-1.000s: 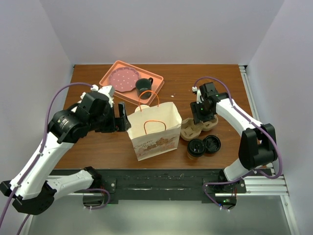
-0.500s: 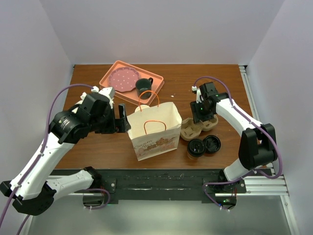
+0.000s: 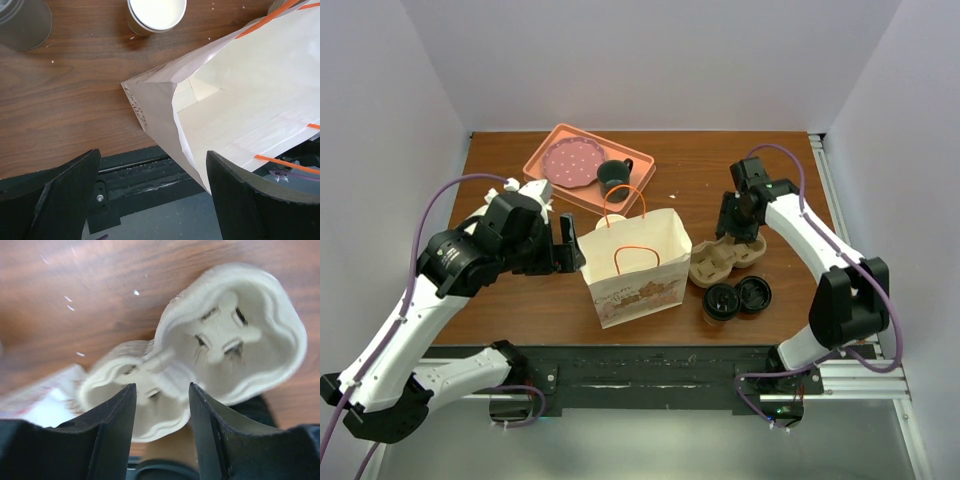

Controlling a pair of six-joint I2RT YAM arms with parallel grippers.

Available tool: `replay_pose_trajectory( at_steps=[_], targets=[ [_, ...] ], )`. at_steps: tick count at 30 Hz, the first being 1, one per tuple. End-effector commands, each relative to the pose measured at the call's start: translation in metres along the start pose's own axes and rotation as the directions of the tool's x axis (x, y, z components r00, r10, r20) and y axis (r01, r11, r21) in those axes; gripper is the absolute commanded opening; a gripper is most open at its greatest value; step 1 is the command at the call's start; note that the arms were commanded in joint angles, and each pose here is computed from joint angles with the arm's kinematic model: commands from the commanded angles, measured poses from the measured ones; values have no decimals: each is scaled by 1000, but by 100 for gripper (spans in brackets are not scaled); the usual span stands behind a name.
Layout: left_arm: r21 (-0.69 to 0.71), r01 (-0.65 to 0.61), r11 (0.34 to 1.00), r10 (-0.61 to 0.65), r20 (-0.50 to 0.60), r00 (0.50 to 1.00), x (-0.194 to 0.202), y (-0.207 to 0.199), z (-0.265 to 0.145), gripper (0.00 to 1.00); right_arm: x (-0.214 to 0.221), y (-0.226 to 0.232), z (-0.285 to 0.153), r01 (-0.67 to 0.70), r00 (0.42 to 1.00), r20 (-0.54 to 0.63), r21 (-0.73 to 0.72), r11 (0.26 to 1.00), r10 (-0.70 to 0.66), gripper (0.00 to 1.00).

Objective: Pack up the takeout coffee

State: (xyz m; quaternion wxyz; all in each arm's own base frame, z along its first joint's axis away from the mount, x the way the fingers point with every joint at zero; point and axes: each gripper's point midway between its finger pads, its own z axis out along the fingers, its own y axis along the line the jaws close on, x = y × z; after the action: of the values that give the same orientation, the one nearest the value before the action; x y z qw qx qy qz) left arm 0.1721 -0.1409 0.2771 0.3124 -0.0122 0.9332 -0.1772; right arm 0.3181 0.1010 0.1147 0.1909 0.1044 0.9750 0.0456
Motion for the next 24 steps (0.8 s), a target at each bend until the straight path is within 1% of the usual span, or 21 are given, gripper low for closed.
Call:
replay_pose_trajectory(
  at_steps=[1,2,3,5,6,8,9,10,12,21,24],
  targets=[
    [10,-9,1000,9,35,999,-5,1,0,92,-25,6,-32,-363,925,124,6,932,359,51],
    [10,-15,1000,15,33,999,-5,1,0,92,-16,0,-32,-403,912,102,53,914,397,51],
    [9,-20,1000,20,37,999,-5,1,-1,92,-15,-5,-31,-491,870,114,93,866,480,51],
    [8,-27,1000,27,44,999,-6,2,-2,92,-5,-6,-28,-527,850,93,124,841,519,50],
    [6,-35,999,34,39,999,-5,3,-2,92,-3,-4,-28,-572,820,100,124,810,564,51],
    [7,-42,999,41,47,998,-5,4,-5,92,-2,-5,-27,-602,798,123,111,791,590,50],
    [4,-51,999,50,51,997,-6,5,-6,92,-2,-4,-26,-630,776,134,108,769,617,50],
    [0,-58,998,58,52,997,-7,6,-6,92,-2,-8,-27,-644,763,161,117,756,626,50],
    [-4,-73,997,73,52,996,-8,6,-8,92,-1,-12,-23,-667,743,179,128,734,645,51],
    [-20,-96,995,97,43,994,-7,10,-9,93,2,-19,-10,-702,712,214,193,686,668,52],
    [-26,-97,995,98,47,994,-8,11,-12,93,8,-16,-3,-707,707,192,200,679,680,52]
  ],
)
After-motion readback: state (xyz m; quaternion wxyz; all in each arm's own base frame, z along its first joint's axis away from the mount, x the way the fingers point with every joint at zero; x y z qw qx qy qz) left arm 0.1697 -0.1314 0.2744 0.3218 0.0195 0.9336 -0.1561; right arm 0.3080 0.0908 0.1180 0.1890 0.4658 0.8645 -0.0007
